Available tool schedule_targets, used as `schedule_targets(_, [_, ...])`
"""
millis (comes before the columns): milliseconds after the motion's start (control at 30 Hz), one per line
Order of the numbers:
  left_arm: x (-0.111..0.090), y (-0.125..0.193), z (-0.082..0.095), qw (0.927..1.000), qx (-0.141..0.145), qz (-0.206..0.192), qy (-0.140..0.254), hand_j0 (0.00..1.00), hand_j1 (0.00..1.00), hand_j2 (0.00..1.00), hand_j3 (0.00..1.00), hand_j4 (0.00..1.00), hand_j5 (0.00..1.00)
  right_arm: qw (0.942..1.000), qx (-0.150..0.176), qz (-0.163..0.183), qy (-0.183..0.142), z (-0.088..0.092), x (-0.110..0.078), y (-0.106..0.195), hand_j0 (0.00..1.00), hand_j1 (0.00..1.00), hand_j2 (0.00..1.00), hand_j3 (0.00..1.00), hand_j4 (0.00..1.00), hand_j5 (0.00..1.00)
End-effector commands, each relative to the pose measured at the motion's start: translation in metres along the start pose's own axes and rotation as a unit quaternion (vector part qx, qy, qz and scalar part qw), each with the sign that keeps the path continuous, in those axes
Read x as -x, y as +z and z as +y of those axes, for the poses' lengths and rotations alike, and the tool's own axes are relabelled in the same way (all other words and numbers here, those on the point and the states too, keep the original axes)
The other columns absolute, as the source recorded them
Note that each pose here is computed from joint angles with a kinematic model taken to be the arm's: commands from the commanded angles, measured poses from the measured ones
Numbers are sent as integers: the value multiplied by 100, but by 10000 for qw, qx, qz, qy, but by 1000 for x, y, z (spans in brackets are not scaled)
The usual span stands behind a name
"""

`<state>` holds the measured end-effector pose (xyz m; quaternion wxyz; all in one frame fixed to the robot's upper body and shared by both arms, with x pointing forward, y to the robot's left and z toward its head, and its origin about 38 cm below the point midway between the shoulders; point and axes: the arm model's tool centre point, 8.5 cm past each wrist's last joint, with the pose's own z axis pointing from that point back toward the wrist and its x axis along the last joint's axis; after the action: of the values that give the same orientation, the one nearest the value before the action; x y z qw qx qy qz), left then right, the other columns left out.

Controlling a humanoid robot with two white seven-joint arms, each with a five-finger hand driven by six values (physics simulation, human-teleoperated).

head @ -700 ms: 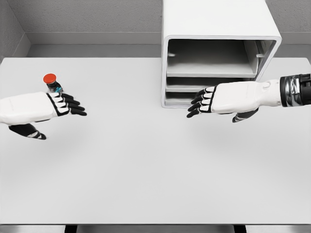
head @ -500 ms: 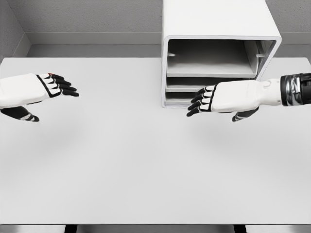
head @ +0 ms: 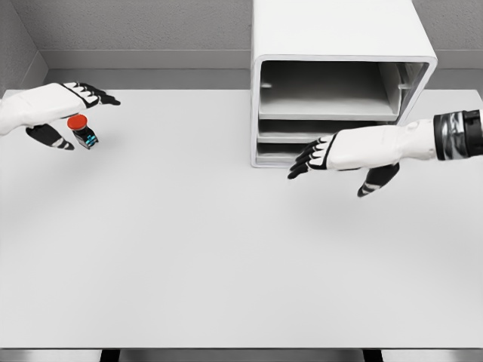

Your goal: Slide open multi-storey tabletop storage cabinets and put open load switch and slide close multi-storey tabletop storage cabinets

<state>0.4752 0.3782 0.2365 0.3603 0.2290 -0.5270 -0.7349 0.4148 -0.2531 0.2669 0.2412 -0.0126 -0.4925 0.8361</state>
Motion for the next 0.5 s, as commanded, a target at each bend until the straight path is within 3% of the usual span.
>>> schedule_targets(0, [7,-8,-16,9993,344,148,65,100,100,100,100,100,100,9989,48,301,-353,-1,12,-1,100,100,100,100,100,100])
schedule_targets(67, [12,-8,-18,9989,409,249,27,100,100,100,100,100,100,9972,67,525,-530,0,20,0,100,100,100,100,100,100])
schedule_targets(167, [21,-9,-9,9979,513,386,-125,100,100,100,100,100,100,9941,228,590,-877,-6,33,-5,100,100,100,100,100,100])
schedule_targets(367, [23,-12,-9,9976,545,417,-133,100,100,100,100,100,100,9916,341,780,-976,-15,38,-1,100,100,100,100,100,100])
schedule_targets(467, [31,-18,-22,9959,688,585,-31,100,100,100,100,100,100,9903,411,813,-1051,-20,41,-1,100,100,100,100,100,100])
